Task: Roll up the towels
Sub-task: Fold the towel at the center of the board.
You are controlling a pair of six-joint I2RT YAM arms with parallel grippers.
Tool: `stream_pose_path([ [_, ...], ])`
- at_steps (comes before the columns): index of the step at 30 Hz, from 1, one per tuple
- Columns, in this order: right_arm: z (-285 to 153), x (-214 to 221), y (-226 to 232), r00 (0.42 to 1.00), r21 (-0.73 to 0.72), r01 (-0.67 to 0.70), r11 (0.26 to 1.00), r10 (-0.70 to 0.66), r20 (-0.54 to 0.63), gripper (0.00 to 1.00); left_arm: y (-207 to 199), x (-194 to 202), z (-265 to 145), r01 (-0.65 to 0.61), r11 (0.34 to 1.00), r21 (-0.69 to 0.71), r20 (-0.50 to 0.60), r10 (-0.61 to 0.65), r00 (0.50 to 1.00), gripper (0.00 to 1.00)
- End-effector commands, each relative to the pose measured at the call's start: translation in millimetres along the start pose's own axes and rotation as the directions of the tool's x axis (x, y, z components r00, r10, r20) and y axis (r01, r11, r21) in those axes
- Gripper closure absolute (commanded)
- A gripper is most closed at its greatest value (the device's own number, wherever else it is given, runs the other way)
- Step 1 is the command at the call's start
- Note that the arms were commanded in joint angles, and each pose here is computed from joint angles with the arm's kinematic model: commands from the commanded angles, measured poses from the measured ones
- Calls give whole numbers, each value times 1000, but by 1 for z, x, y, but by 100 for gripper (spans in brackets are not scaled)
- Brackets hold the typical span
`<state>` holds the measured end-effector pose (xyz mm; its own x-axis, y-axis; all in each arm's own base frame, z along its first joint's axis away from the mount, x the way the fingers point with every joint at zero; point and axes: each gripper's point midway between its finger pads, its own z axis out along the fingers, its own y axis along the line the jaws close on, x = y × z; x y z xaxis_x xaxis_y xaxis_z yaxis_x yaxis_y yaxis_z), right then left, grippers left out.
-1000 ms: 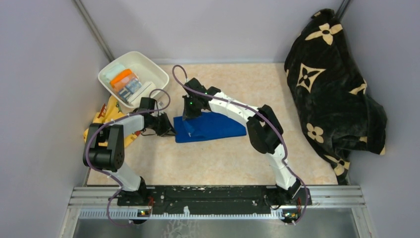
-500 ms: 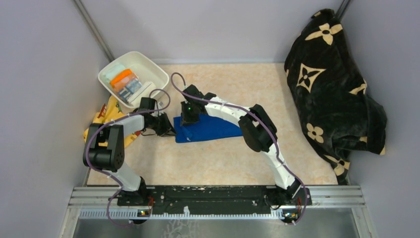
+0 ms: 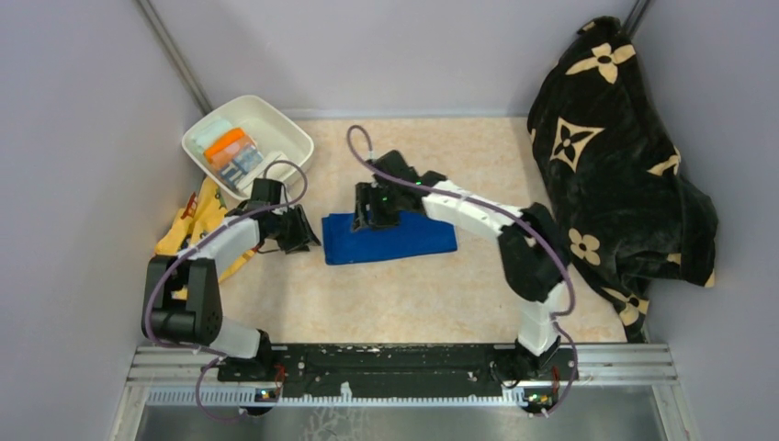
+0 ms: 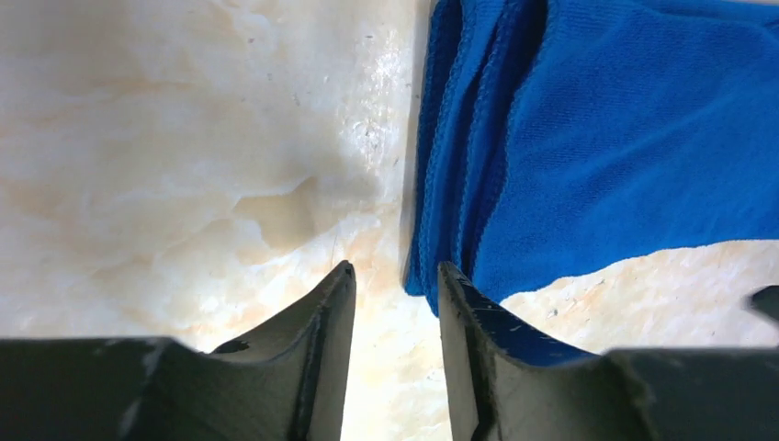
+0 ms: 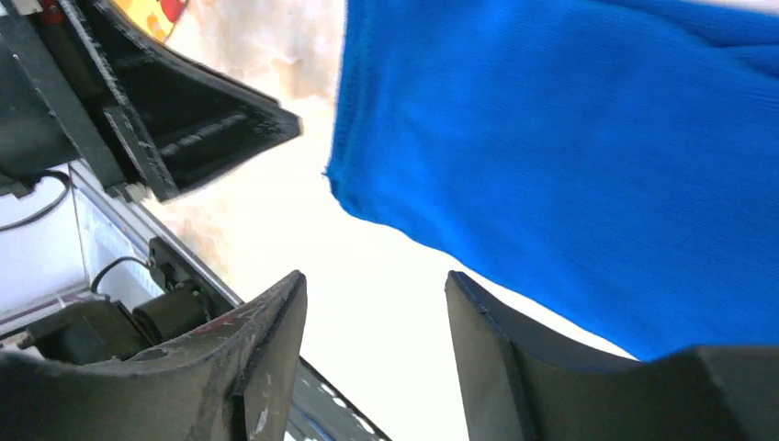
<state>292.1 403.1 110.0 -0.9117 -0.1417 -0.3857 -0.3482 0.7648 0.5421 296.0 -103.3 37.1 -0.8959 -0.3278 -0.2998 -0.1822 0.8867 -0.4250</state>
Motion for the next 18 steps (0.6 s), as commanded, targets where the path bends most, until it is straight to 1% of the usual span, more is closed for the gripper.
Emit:
stream_pose_path([
  [1,-68,-49,-41,971,-3,13,1000,-11,238,40,-5,-15,-29,-43,998,-47,84,47,995,51],
  [3,-83,-51,-70,961,-1,-21,1000,20,275,38,-18,-20,-36,-64,997,-36,100,68,993,45],
  [5,-99,-55,-103,948,-6,-70,998,68,312,38,-37,-26,-40,-86,996,-6,112,87,990,43],
  [10,-118,-76,-147,908,-51,-117,992,127,398,39,-85,-46,-31,-145,986,78,137,133,982,41],
  [11,-118,-80,-153,904,-54,-121,991,132,406,39,-87,-51,-26,-145,987,73,132,134,982,41],
  [14,-107,-88,-169,908,-50,-129,990,138,395,40,-77,-66,-8,-137,990,-10,125,137,983,39],
  [18,-94,-92,-180,915,-34,-129,991,132,382,40,-67,-77,10,-159,985,-74,120,167,979,40],
])
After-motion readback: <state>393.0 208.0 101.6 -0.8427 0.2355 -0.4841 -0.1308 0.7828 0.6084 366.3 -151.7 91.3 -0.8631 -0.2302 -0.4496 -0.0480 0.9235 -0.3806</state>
